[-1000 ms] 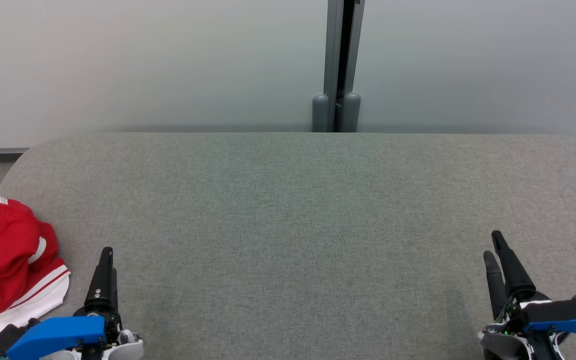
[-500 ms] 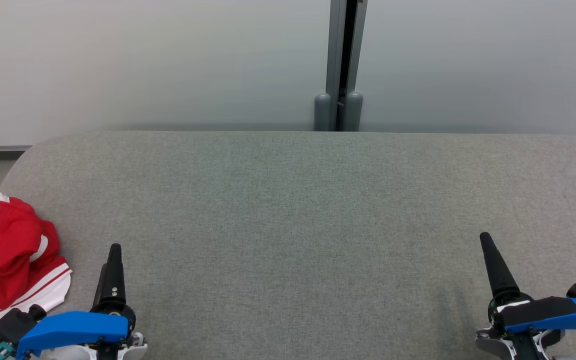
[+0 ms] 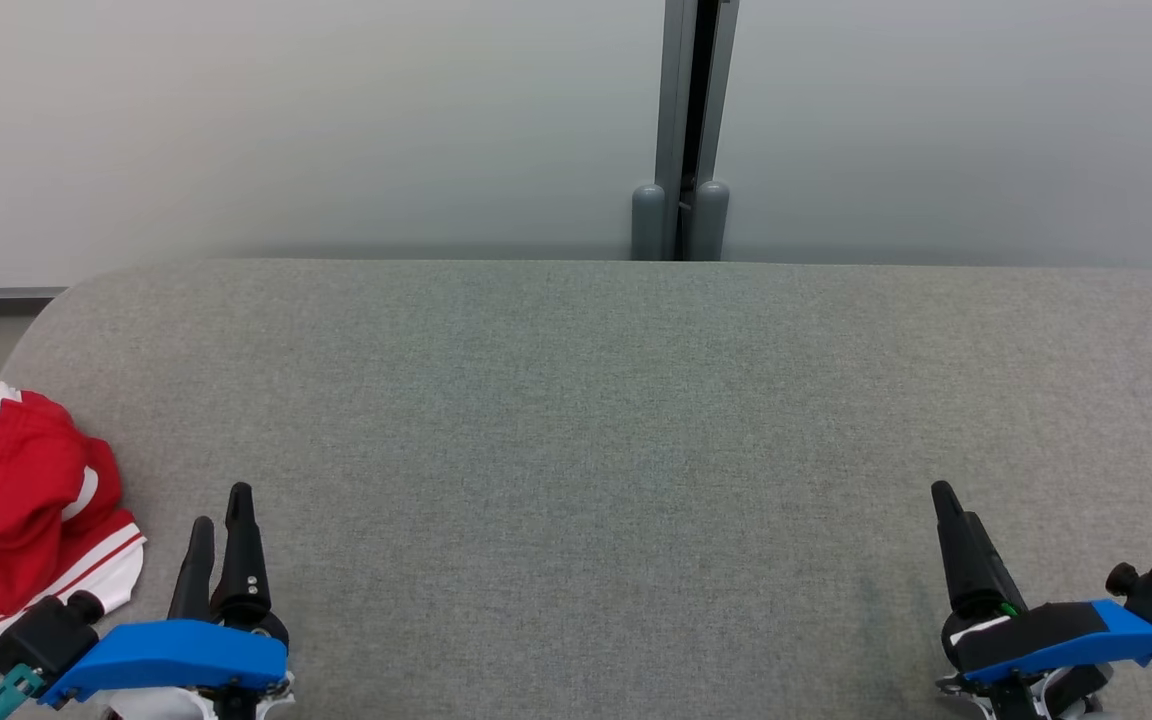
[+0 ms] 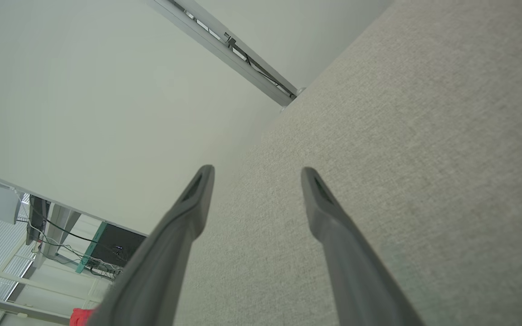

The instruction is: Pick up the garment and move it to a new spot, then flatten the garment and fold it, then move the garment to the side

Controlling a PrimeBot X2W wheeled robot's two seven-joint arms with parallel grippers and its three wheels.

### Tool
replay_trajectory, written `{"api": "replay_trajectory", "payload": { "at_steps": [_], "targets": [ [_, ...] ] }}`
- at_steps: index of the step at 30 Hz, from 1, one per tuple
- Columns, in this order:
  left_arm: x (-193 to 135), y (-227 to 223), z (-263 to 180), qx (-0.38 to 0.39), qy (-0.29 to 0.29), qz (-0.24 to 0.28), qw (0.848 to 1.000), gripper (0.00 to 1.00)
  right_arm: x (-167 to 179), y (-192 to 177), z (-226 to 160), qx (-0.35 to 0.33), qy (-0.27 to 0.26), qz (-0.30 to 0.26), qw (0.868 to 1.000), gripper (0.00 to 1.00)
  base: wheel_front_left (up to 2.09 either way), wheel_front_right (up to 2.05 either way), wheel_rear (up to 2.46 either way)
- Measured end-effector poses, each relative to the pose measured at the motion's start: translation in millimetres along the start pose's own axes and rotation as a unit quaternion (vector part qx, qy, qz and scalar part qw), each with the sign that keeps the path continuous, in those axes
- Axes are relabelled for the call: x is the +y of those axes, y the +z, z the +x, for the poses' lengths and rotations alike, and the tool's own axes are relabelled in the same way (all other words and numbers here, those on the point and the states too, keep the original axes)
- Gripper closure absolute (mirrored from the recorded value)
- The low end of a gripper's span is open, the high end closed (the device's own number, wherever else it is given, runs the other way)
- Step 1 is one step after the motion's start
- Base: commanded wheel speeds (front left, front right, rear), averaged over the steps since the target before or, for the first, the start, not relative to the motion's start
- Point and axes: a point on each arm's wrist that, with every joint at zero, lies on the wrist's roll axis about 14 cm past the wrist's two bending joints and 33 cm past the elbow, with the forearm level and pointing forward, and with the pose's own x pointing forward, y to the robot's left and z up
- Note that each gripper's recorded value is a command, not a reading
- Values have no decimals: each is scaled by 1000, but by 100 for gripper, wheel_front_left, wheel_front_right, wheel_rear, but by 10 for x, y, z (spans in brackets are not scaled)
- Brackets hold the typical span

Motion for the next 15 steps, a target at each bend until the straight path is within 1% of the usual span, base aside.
{"api": "replay_trajectory", "payload": {
  "at_steps": [2, 3, 15],
  "targets": [
    [-12, -13, 0, 2, -3, 16, 1000, 0, -4, -14, 0, 1, -1, -15, 1000, 0, 0, 0, 0],
    [-20, -36, -4, 5, -5, 33, 999, 0, -15, -34, -4, 3, -2, -31, 1000, 0, 0, 0, 0],
    [-49, -60, -19, 5, -17, 122, 992, 0, 11, 14, 14, -9, 5, -122, 992, 0, 0, 0, 0]
  ]
}}
